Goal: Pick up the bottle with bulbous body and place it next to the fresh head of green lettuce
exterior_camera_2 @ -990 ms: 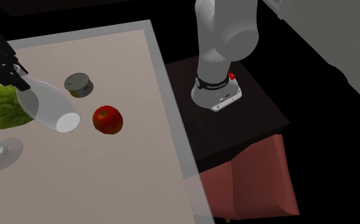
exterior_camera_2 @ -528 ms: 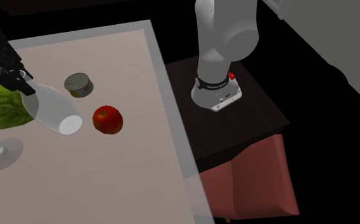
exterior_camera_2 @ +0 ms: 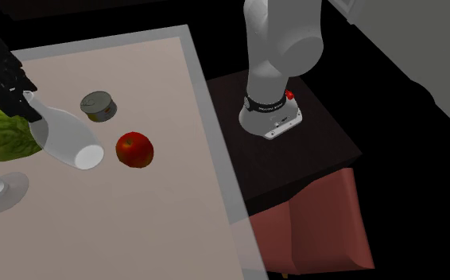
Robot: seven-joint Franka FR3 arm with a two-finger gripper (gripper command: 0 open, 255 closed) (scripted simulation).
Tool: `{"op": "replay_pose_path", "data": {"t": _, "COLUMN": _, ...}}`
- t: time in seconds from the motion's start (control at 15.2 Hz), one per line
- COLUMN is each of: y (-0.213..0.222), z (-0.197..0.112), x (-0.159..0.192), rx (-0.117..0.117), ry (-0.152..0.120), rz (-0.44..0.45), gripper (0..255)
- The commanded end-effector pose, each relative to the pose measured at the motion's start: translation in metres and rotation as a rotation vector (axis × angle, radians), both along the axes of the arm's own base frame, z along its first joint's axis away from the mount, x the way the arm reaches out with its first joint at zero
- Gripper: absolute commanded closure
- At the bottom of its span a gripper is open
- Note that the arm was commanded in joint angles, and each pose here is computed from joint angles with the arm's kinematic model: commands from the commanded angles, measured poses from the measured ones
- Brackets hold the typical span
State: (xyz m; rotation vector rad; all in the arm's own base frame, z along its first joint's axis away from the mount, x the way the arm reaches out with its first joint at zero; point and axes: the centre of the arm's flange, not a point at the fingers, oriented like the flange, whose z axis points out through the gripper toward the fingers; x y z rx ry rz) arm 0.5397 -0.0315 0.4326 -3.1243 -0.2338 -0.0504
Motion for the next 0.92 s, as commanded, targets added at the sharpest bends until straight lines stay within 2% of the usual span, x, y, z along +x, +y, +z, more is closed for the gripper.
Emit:
{"op": "replay_pose_path", "data": {"t": 0.0, "y": 0.000, "z": 0.000, "x": 0.000, "rx": 0.000, "ry": 0.000, "rz": 0.000, "gripper": 0}}
{"op": "replay_pose_path", "data": {"t": 0.07, "y": 0.000, "z": 0.000, "x": 0.000, "rx": 0.000, "ry": 0.000, "rz": 0.000, "gripper": 0}}
{"op": "replay_pose_path", "data": {"t": 0.33, "y": 0.000, "z": 0.050, "x": -0.002, "rx": 0.000, "ry": 0.000, "rz": 0.000, "gripper": 0}}
{"op": "replay_pose_path", "data": {"t": 0.86, "y": -0.001, "z": 0.050, "x": -0.002, "rx": 0.000, "ry": 0.000, "rz": 0.000, "gripper": 0}}
